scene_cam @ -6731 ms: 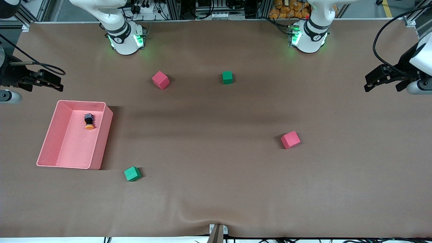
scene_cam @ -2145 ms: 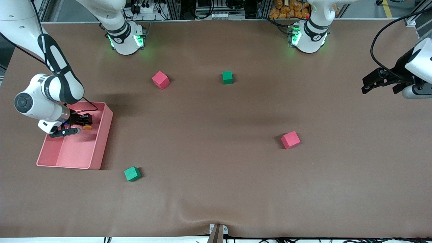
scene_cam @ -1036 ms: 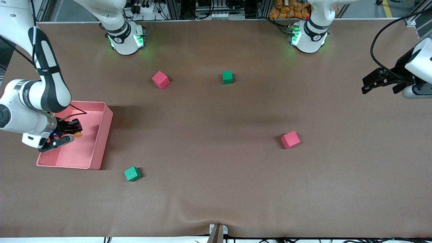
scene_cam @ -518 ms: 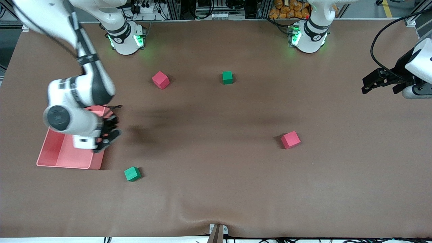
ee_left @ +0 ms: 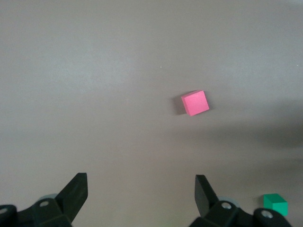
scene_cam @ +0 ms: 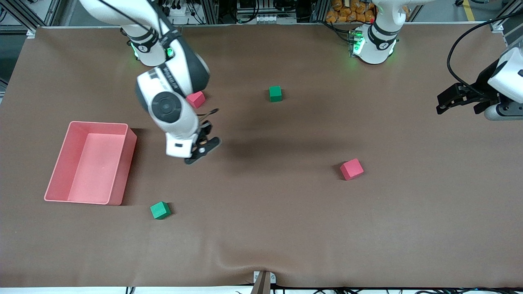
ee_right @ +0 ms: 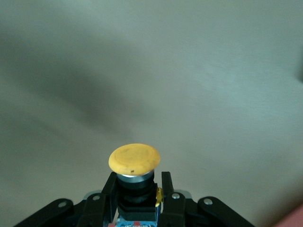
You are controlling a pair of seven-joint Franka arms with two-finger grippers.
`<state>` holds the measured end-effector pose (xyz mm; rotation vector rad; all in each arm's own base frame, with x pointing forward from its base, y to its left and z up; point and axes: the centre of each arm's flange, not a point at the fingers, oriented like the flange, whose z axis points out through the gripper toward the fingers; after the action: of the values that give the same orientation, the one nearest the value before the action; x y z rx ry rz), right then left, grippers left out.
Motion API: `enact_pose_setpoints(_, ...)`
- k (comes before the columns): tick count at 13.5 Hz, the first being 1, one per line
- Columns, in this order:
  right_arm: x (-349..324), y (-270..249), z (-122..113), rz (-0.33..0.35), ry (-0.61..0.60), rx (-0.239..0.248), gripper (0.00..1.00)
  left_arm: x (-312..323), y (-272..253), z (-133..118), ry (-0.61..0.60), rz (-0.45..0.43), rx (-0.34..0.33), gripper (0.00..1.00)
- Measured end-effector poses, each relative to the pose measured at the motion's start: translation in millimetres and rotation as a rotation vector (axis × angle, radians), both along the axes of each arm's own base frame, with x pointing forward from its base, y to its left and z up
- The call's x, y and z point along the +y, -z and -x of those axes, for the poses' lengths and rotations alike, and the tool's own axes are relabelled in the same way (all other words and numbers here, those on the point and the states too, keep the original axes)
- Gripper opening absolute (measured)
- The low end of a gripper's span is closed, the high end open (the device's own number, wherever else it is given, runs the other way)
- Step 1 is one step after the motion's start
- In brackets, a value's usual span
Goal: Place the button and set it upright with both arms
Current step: 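Lift the button out of the tray with the right gripper, then set the button upright on the table and open the right gripper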
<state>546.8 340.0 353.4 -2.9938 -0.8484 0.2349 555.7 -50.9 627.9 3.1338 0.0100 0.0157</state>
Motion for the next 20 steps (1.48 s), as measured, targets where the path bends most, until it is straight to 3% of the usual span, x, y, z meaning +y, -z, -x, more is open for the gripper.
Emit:
enact_pose_setpoints(2, 29.9, 11.2, 1.6, -0.029, 0.090, 0.001, 0.40, -0.6, 0.8, -0.4, 0.001, 0.000, 0.001, 1.00)
enact_pose_setpoints(6, 97.4, 66.4, 20.2, -0.052, 0.267, -0.047, 0.40, -0.8, 1.6, -0.7, 0.001, 0.000, 0.003, 1.00)
enact_pose_setpoints(9, 122.9, 103.7, 14.4, -0.072, 0.411, -0.072, 0.40, -0.8, 1.9, -0.9, 0.002, 0.000, 0.003, 1.00)
enact_pose_setpoints(12, 144.7, 125.8, 18.8, -0.086, 0.465, -0.059, 0.40, -1.5, 2.4, -1.0, 0.003, 0.000, 0.004, 1.00)
enact_pose_setpoints(16, 203.6, 166.2, 54.1, -0.154, 0.510, -0.092, 0.40, -2.2, 3.2, -1.2, 0.004, 0.000, 0.006, 1.00)
enact_pose_setpoints(18, 207.7, 164.5, 51.2, -0.161, 0.513, -0.097, 0.40, -2.7, 3.9, -1.4, 0.006, 0.000, 0.007, 1.00)
enact_pose_setpoints(20, 206.0, 164.1, 47.8, -0.161, 0.517, -0.102, 0.56, -3.7, 4.0, -1.3, 0.012, 0.000, 0.008, 1.00)
